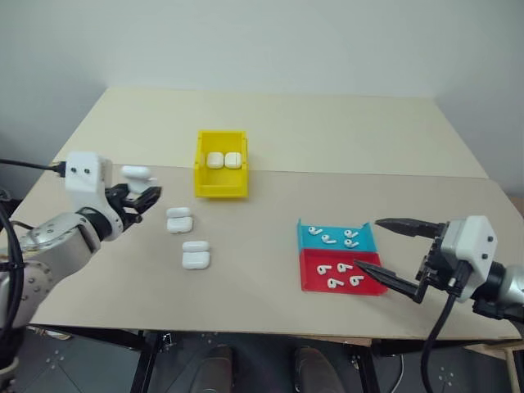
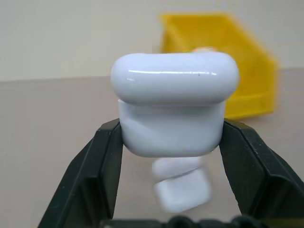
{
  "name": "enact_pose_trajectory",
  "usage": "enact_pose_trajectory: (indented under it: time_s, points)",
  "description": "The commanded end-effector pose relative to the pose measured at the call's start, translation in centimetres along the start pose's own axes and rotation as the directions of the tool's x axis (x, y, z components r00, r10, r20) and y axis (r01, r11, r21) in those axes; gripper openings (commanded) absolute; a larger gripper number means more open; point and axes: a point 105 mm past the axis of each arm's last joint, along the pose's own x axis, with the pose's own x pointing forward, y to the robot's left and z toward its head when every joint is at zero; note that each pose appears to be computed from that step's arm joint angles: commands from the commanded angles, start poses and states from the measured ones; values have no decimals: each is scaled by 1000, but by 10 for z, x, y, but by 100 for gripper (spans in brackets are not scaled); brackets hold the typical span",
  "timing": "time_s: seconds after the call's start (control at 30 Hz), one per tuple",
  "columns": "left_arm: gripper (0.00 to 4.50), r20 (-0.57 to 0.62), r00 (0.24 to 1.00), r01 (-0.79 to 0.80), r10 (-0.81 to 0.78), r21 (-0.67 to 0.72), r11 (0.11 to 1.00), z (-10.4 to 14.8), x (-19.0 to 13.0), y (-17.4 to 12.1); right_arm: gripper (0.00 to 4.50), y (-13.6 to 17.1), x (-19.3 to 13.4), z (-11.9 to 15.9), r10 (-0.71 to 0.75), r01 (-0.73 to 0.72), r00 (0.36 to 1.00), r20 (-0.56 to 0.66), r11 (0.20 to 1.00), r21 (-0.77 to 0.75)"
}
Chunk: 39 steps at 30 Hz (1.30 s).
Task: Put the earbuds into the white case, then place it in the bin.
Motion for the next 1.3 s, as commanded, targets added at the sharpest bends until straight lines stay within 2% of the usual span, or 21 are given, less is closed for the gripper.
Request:
enact_pose_trajectory:
  time_s: [0.03, 0.1, 0.17, 0.23, 0.33, 0.5, 0.6, 0.73, 0.83, 0.9, 1.13, 1.3]
  points:
    - [276, 197, 951, 203, -237, 179, 963, 38, 1, -32, 450, -1, 5, 8, -30, 31, 998, 47, 999, -18]
    - [276, 273, 881, 335, -386, 214, 918, 46, 8, -53, 450, -2, 9, 7, -42, 44, 997, 63, 999, -23]
    - [276, 295, 799, 473, -524, 229, 851, 50, 12, -74, 450, -4, 15, 8, -55, 58, 996, 76, 998, -40]
    - [276, 301, 671, 637, -678, 233, 734, 52, 12, -99, 450, -8, 20, 9, -74, 79, 993, 97, 996, -50]
    - [276, 342, 491, 781, -801, 235, 579, 52, 8, -123, 450, -12, 29, 6, -96, 102, 990, 98, 993, -53]
    - [276, 381, 261, 876, -887, 293, 383, 42, 7, -152, 450, -19, 48, -21, -118, 99, 986, -117, 984, -150]
    - [276, 372, 174, 902, -912, 312, 299, 38, 8, -160, 450, -17, 52, -29, -56, 13, 956, -289, 989, -150]
    - [276, 330, 127, 899, -935, 361, 250, 33, 11, -173, 450, -7, 49, -25, 129, -197, 886, -444, 974, -109]
    - [276, 299, 126, 891, -946, 384, 240, 28, 11, -177, 360, -2, 47, -23, 212, -319, 840, -499, 938, -139]
    - [276, 305, 153, 883, -940, 386, 268, 28, 11, -178, 290, 1, 45, -25, 260, -398, 801, -539, 904, -154]
    - [276, 319, 193, 867, -928, 387, 313, 23, 3, -190, 290, 6, 55, -56, 306, -521, 698, -648, 837, -166]
    - [276, 337, 207, 870, -918, 365, 330, 23, -5, -200, 290, 2, 46, -72, 291, -599, 607, -739, 779, -185]
